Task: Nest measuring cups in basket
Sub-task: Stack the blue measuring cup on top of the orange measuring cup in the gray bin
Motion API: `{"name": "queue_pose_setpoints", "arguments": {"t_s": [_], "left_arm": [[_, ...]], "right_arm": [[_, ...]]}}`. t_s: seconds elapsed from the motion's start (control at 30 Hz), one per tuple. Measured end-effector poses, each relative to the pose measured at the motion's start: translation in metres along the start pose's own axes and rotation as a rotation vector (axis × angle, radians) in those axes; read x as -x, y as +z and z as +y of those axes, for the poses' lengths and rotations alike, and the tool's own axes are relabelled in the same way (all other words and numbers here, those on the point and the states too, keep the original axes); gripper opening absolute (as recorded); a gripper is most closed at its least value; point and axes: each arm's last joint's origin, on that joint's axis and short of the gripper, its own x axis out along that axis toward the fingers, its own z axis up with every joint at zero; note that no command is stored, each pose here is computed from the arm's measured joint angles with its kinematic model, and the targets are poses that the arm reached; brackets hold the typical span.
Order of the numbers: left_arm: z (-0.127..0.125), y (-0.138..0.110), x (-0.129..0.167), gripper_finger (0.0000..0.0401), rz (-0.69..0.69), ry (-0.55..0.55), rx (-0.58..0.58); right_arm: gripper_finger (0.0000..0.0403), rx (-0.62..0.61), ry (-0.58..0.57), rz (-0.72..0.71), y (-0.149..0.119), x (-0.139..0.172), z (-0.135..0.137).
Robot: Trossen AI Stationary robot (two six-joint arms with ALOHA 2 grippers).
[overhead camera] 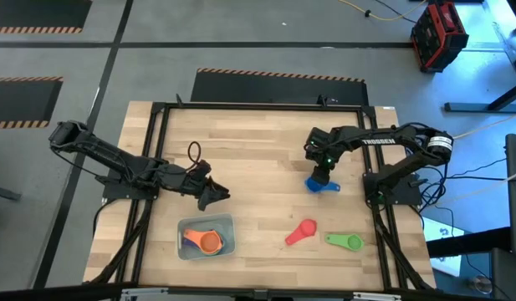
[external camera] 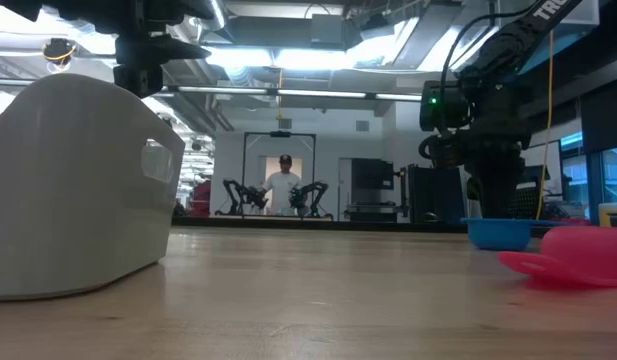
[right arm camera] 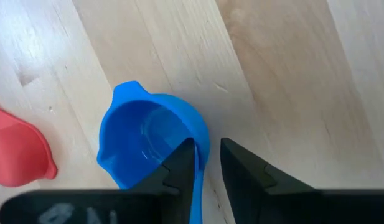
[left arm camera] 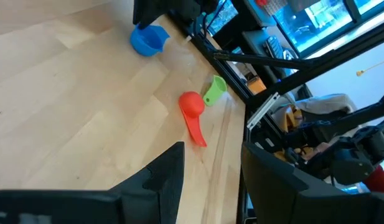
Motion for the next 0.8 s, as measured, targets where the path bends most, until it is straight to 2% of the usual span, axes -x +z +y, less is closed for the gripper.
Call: {"name": "queue_pose_setpoints", "arguments": {"t_s": [0.2, 0.43, 0.57, 0.67, 0.8], "left_arm": [[0.0, 0.0, 0.0, 0.0152, 0.0, 0.0, -0.001], [0.0, 0.0, 0.0, 0.0152, 0.0, 0.0, -0.001], [0.0, 0.0, 0.0, 0.0152, -0.002, 0.001, -0.002], [0.001, 0.001, 0.0, 0.0152, -0.031, 0.022, -0.005], [0.002, 0.003, 0.0, 0.0152, -0.095, 0.073, -0.086]], "right_arm": [[0.0075, 0.001, 0.0, 0.0, 0.0, 0.0, 0.0], [0.0012, 0.009, 0.0, -0.005, 0.0, 0.0, 0.0], [0.0016, -0.007, 0.002, -0.03, 0.003, 0.0, 0.0], [0.0017, -0.043, 0.006, -0.072, 0.007, 0.0, 0.001], [0.0007, -0.086, 0.024, -0.19, 0.019, 0.002, 0.002]]}}
